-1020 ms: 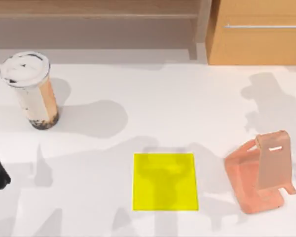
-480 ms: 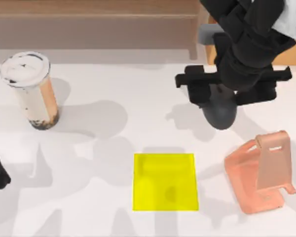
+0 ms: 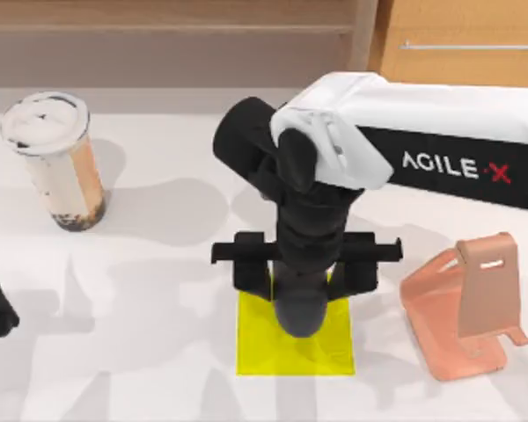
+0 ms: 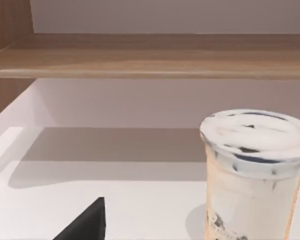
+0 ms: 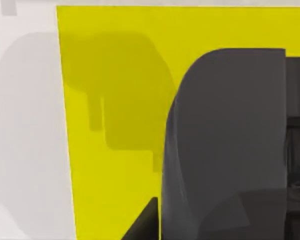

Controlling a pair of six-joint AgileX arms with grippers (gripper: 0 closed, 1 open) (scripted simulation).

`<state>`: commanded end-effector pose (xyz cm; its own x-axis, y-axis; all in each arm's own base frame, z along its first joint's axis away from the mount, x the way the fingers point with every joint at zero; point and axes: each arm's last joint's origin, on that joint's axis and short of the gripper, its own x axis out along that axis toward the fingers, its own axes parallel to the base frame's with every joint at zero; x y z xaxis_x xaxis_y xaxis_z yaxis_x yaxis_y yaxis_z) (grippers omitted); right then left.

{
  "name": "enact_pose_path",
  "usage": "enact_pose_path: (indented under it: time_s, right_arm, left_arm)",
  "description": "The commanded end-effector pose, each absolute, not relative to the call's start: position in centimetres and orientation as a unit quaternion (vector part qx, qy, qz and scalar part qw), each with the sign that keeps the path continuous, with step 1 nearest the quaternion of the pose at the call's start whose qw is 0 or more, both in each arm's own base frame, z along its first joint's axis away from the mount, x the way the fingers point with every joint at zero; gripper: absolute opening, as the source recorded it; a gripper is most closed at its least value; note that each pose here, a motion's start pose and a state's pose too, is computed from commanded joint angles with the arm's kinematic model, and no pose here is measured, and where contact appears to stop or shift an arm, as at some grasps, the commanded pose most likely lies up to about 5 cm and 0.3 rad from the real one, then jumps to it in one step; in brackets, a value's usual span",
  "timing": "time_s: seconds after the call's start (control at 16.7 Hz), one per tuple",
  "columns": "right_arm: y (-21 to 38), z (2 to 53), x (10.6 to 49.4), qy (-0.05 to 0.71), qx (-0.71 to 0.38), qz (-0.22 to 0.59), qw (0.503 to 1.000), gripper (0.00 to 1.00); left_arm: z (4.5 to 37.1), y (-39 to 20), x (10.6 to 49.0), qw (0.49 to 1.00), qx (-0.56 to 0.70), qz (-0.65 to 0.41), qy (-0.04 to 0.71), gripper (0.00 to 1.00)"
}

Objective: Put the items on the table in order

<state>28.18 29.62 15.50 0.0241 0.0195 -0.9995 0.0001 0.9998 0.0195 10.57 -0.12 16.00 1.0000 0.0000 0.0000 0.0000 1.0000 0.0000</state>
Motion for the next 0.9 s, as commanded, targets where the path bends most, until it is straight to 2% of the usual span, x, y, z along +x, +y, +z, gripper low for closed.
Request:
enact_pose_path:
  time_s: [0.9]
  right_arm:
    - [30.1,13.5,27.8,0.704,0.004,-0.001,0.710,0.00]
  left_arm:
    - [16.0,-0.1,10.6,1.000,0.000,0.000,0.000,1.00]
